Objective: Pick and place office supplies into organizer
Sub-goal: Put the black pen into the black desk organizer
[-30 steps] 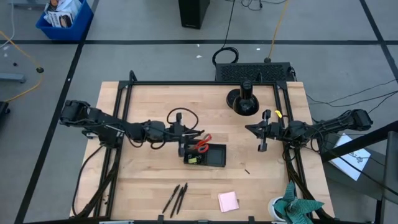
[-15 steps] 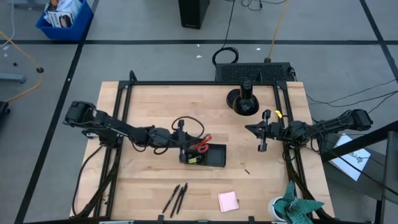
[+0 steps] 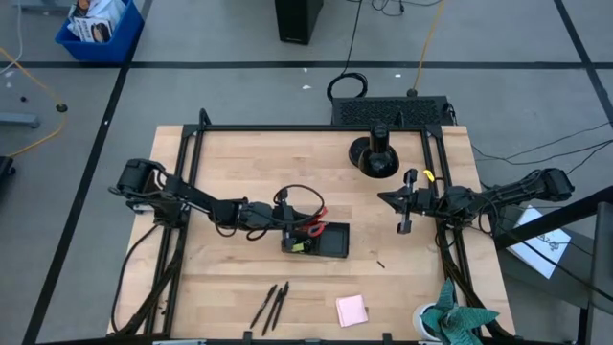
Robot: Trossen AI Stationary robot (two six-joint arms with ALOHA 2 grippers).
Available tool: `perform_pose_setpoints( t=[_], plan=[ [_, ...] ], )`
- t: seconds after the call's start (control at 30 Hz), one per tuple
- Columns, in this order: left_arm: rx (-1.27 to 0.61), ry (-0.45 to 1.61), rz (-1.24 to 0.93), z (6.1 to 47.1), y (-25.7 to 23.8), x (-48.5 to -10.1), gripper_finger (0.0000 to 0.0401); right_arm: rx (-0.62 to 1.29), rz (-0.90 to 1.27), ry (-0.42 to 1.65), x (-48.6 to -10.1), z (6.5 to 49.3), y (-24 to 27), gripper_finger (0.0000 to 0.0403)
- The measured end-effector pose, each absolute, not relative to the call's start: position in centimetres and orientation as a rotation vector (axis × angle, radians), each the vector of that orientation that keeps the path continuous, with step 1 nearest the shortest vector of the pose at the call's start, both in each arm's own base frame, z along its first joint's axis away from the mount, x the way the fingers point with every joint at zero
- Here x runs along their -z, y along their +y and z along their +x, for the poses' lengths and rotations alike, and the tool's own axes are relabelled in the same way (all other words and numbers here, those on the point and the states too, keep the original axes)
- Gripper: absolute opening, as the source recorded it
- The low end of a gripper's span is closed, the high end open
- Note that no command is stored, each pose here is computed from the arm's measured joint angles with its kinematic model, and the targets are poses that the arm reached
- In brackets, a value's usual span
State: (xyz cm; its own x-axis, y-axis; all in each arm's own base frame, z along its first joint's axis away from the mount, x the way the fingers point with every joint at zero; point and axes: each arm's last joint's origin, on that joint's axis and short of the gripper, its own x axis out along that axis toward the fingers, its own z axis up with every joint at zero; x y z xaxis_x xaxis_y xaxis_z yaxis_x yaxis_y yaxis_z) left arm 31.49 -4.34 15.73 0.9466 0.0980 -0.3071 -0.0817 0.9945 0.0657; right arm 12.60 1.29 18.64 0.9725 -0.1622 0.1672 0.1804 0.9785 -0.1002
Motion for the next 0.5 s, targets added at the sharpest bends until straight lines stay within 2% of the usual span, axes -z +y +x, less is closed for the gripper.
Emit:
perform_pose_setpoints(
  t=[0.13,0.5],
  plan=[
    [-0.092,0.322,0.056,31.47,-4.33,-15.66,0.0010,0.173,-0.112,-0.154,-18.59,12.60,1.29,0.0000],
    [-0.110,0.325,0.042,31.45,-4.28,-15.62,0.0092,0.171,-0.107,-0.148,-18.52,12.62,1.30,0.0000]
  ],
)
